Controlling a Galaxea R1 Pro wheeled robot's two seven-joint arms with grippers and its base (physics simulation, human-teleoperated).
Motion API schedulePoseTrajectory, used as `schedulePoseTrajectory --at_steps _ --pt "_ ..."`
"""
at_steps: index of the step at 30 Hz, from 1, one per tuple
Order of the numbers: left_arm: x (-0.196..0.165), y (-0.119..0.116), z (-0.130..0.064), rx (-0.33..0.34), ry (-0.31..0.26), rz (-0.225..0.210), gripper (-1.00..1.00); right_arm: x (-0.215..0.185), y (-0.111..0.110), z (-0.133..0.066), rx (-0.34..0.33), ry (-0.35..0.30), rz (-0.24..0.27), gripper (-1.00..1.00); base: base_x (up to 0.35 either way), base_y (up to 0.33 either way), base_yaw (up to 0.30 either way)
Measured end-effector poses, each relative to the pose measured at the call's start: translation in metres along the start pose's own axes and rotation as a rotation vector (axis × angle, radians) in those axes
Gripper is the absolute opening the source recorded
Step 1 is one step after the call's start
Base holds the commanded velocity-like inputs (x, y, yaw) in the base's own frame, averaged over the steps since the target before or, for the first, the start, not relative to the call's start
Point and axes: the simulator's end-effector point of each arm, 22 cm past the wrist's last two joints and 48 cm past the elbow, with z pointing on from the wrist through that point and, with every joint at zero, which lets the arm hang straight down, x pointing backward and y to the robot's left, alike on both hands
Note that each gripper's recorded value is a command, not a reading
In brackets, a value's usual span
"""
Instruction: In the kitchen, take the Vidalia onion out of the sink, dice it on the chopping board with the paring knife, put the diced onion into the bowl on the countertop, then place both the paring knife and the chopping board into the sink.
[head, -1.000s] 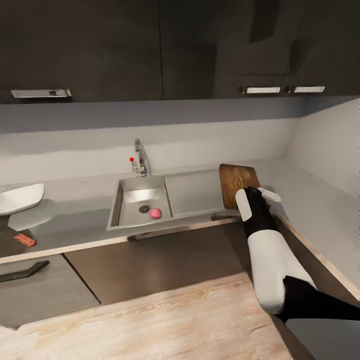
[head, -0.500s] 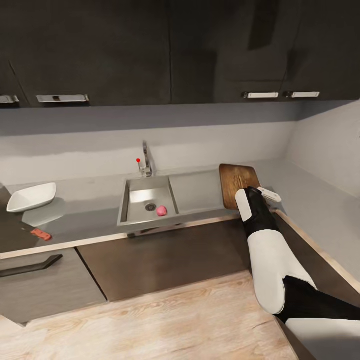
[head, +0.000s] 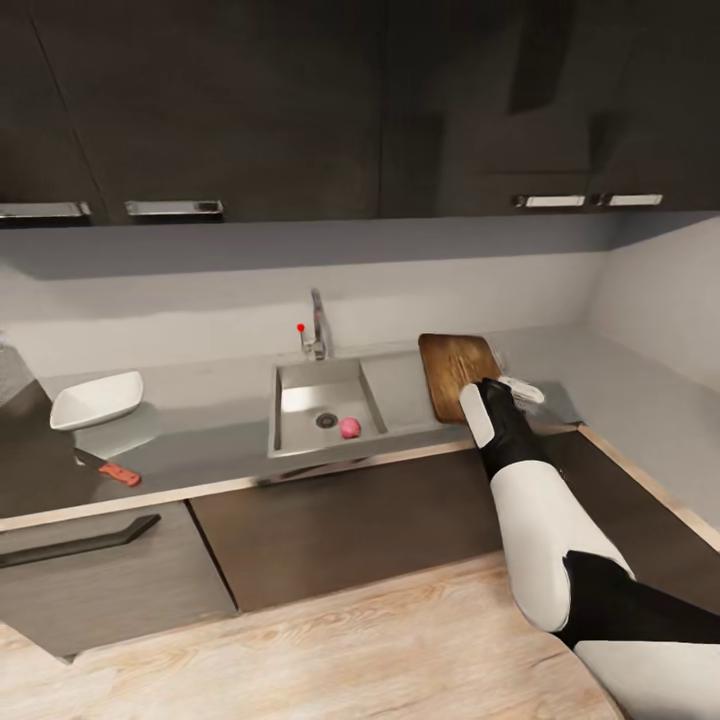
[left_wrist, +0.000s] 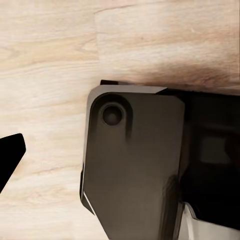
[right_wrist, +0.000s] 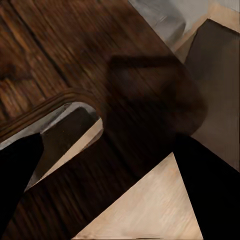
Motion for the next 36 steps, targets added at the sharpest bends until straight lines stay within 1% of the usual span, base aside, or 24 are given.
schedulePoseTrajectory --at_steps 2,4,9,14,17,22,25,26,28,29,31,35,36 --pt "0.0 0.0 0.0 0.0 -0.001 -0.001 1.0 0.002 0.003 0.0 0.001 -0.008 -0.039 -1.0 0.0 0.309 0.0" --pt "-0.001 0.0 0.0 0.0 -0.001 -0.001 1.0 0.003 0.006 -0.001 -0.001 -0.012 -0.055 -1.0 0.0 0.294 0.0" --pt "0.0 0.0 0.0 0.0 -0.001 -0.001 1.0 0.003 0.008 -0.001 -0.006 -0.015 -0.066 -1.0 0.0 0.157 0.0" --pt "-0.001 0.0 0.0 0.0 -0.002 -0.001 1.0 0.007 0.016 0.0 -0.041 -0.006 -0.071 -1.0 0.0 0.021 0.0" --pt "-0.001 0.0 0.0 0.0 -0.002 -0.001 1.0 0.012 0.023 0.001 -0.067 0.001 -0.084 -1.0 0.0 0.003 0.0" --pt "0.0 0.0 0.0 0.0 -0.001 -0.001 1.0 0.013 0.041 -0.002 -0.111 -0.034 -0.181 -1.0 0.0 0.0 0.0" --pt "0.0 0.0 0.0 0.0 -0.001 -0.001 1.0 0.019 0.058 -0.004 -0.175 -0.038 -0.223 -1.0 0.0 0.0 0.0" --pt "0.0 0.0 0.0 0.0 -0.001 -0.001 1.0 0.021 0.063 -0.004 -0.206 -0.033 -0.229 -1.0 0.0 0.0 0.0" --pt "0.0 0.0 0.0 0.0 -0.001 -0.001 1.0 0.021 0.067 -0.004 -0.223 -0.036 -0.241 -1.0 0.0 0.0 0.0" --pt "-0.001 0.0 0.0 0.0 -0.001 -0.001 1.0 0.025 0.072 -0.005 -0.253 -0.021 -0.24 -1.0 0.0 0.0 0.0" --pt "-0.001 0.0 0.0 0.0 -0.001 -0.001 1.0 0.028 0.073 -0.005 -0.261 -0.01 -0.258 -1.0 0.0 0.0 0.0" --pt "0.001 0.0 0.0 -0.001 0.002 -0.001 1.0 0.034 0.083 -0.008 -0.313 0.011 -0.267 -1.0 0.0 0.0 0.0" --pt "0.007 0.001 0.0 -0.002 0.015 -0.001 1.0 0.038 0.093 -0.011 -0.355 0.017 -0.279 -1.0 0.0 0.0 0.0"
